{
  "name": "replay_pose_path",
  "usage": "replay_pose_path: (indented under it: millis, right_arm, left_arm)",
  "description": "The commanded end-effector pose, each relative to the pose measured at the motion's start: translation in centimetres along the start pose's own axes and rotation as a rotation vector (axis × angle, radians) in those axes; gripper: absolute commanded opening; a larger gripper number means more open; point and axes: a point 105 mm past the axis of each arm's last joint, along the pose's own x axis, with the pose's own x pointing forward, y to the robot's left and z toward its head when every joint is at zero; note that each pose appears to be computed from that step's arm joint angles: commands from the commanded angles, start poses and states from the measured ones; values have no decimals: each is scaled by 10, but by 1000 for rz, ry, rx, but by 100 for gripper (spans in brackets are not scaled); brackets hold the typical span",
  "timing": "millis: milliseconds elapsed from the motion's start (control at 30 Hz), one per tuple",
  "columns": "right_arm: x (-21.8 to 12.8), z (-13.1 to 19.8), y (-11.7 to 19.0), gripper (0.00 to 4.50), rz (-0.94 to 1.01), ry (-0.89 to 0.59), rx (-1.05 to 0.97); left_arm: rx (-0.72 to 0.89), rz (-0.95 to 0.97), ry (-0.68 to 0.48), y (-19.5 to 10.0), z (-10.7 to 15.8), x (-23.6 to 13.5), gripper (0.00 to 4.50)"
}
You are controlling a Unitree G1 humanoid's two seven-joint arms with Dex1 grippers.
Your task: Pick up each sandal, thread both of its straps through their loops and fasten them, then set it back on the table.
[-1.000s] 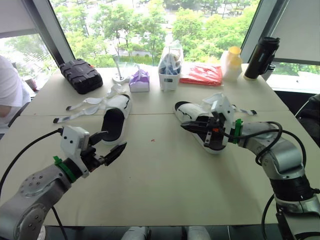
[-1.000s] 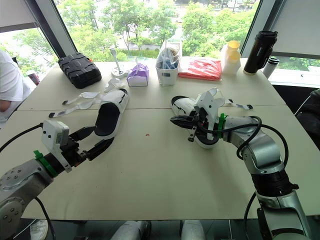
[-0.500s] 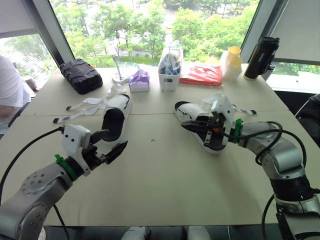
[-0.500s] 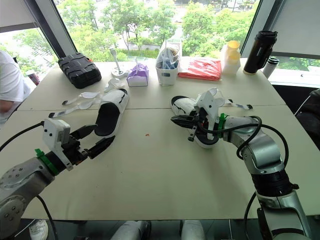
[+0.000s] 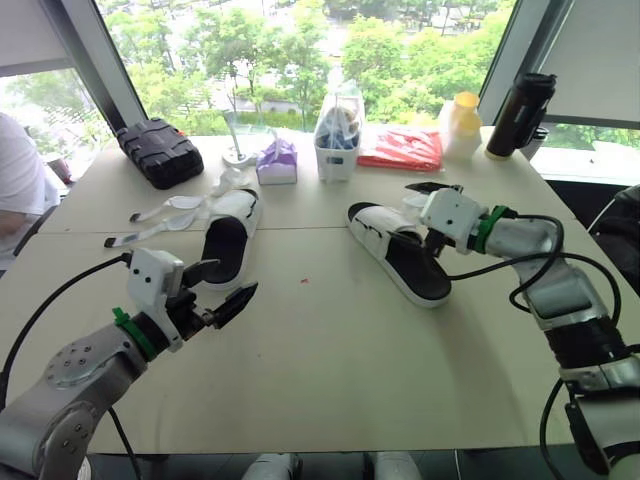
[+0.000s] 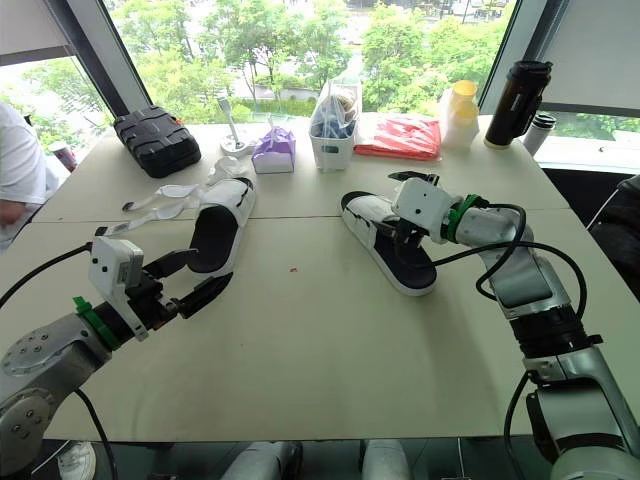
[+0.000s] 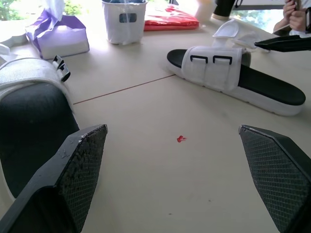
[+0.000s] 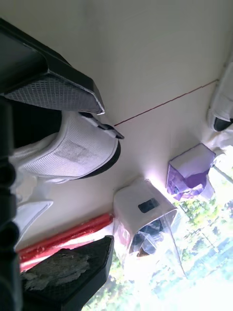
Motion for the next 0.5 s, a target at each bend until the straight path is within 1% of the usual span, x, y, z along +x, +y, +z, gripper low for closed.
replay_pose_path:
  millis: [33,133,233,367,500]
  right_arm:
    - [1,-1,-7,446,4,13,-155]
    - [5,-16,3,446,77,51,-210]
    - [12,-21,7,446,92,55,-228]
    - [28,-32,6,446,68,93,-322]
    - [43,-37,5,446,39,94,-359]
  left_arm:
    - [28,-10,-21,-2,6,0,450]
    - [30,-10,-23,-3,6,0,450]
    - [38,-8,-20,-3,6,0,450]
    - [42,-1,-24,-2,7,-1,450]
    - [47,3,-20,-3,7,-3,450]
